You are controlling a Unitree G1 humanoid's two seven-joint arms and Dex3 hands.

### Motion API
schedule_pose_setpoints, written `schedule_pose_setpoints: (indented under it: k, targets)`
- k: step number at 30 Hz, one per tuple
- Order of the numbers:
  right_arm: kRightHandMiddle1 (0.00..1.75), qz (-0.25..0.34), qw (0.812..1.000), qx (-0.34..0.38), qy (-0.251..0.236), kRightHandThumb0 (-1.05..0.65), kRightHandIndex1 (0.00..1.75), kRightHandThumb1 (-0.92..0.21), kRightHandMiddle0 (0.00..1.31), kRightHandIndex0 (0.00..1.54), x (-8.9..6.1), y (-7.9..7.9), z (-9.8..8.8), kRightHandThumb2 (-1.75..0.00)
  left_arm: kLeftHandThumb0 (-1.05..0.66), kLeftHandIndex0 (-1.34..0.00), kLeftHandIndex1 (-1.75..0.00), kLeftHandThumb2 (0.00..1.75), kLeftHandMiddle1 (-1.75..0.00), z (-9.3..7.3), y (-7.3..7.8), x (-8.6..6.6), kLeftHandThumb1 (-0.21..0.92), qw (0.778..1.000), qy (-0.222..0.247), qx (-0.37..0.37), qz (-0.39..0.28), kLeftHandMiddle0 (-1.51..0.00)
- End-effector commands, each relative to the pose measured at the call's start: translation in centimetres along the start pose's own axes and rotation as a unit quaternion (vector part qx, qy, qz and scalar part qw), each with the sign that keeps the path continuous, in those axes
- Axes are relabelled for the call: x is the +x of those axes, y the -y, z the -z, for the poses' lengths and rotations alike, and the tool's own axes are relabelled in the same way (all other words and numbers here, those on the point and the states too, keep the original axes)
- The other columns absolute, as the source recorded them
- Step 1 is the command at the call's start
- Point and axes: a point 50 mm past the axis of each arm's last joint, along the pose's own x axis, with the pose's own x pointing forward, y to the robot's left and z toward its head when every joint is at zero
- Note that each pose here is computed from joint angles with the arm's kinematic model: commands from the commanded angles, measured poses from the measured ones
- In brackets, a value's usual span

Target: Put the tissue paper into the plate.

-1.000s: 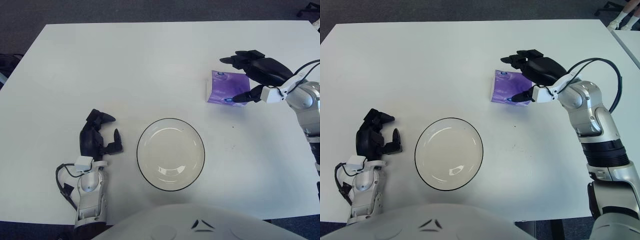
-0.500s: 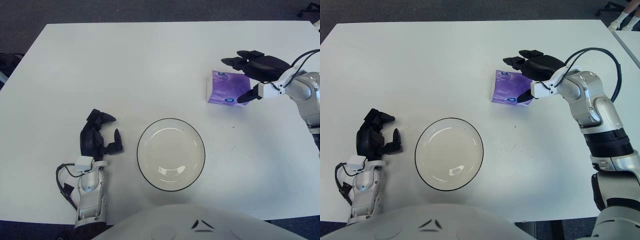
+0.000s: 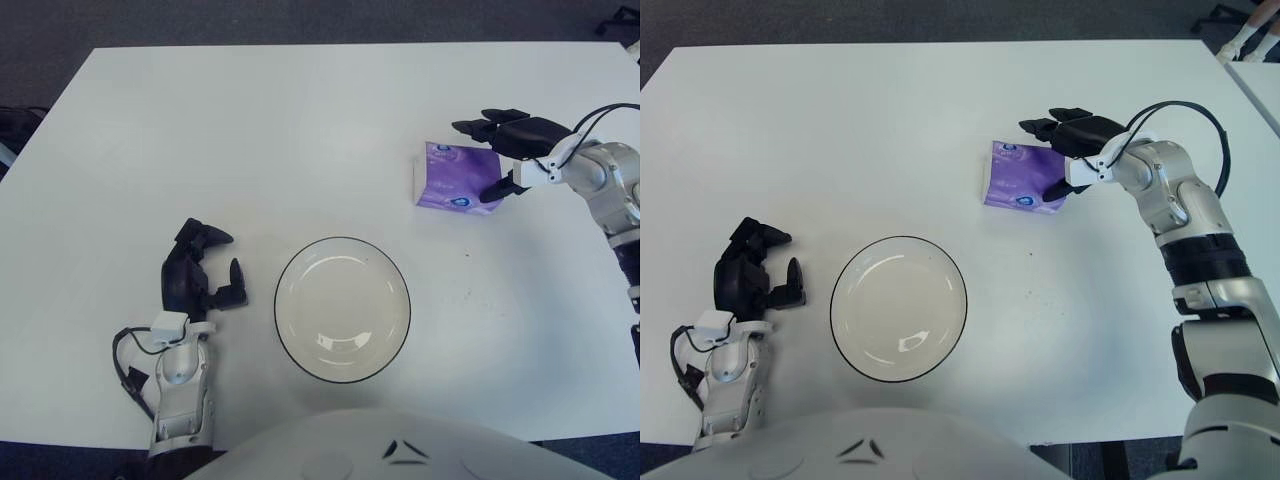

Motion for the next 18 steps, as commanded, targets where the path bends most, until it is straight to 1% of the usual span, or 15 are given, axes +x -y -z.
schedule_pose_setpoints:
  k: [1,4,6,9,12,13,18]
  targets:
    - [0.0,0.007,1.0,0.001,0.02,-1.05,0.0,-0.71,0.0,0.0,1.4,-0.1,-1.4,-0.27,-0.01,-0.67,-1.64,1.65,-1.75,2.6,-0.2,-1.4,0.0,0.997,-0.08,0.008,-0.002,-0.84]
    - [0.0,0.006,1.0,0.013,0.019,-1.05,0.0,-0.7,0.0,0.0,2.8,-0.6,-2.6,-0.27,-0.01,-0.67,-1.64,1.65,-1.75,2.6,-0.1,-1.4,0.01,0.997,-0.08,0.006,-0.003,-0.84]
    - [0.0,0.003,1.0,0.021,0.015,-1.05,0.0,-0.7,0.0,0.0,3.5,-1.1,-2.9,-0.27,-0.01,-0.67,-1.64,1.64,-1.75,2.6,-0.1,-1.4,0.01,0.997,-0.08,0.004,-0.004,-0.84]
    - [0.0,0.002,1.0,0.026,0.011,-1.05,0.0,-0.69,0.0,0.0,4.0,-1.5,-3.1,-0.27,-0.01,-0.66,-1.65,1.64,-1.75,2.6,-0.1,-1.5,0.01,0.997,-0.081,0.003,-0.005,-0.83]
    - [0.0,-0.006,0.999,0.046,0.006,-1.05,0.0,-0.69,0.0,0.0,5.1,-2.8,-3.5,-0.27,-0.01,-0.66,-1.65,1.64,-1.75,2.5,0.0,-1.5,0.01,0.997,-0.078,0.005,-0.005,-0.83]
    - [0.0,-0.018,0.998,0.057,0.003,-1.05,0.0,-0.69,0.0,0.0,5.5,-3.7,-3.8,-0.27,-0.01,-0.66,-1.65,1.64,-1.75,2.5,0.0,-1.6,0.01,0.997,-0.077,0.006,-0.006,-0.83]
    - [0.0,-0.054,0.996,0.075,0.0,-1.05,0.0,-0.7,0.0,0.0,6.1,-6.0,-4.3,-0.27,-0.01,-0.67,-1.65,1.66,-1.75,2.3,0.1,-1.7,0.0,0.997,-0.074,0.006,-0.006,-0.84]
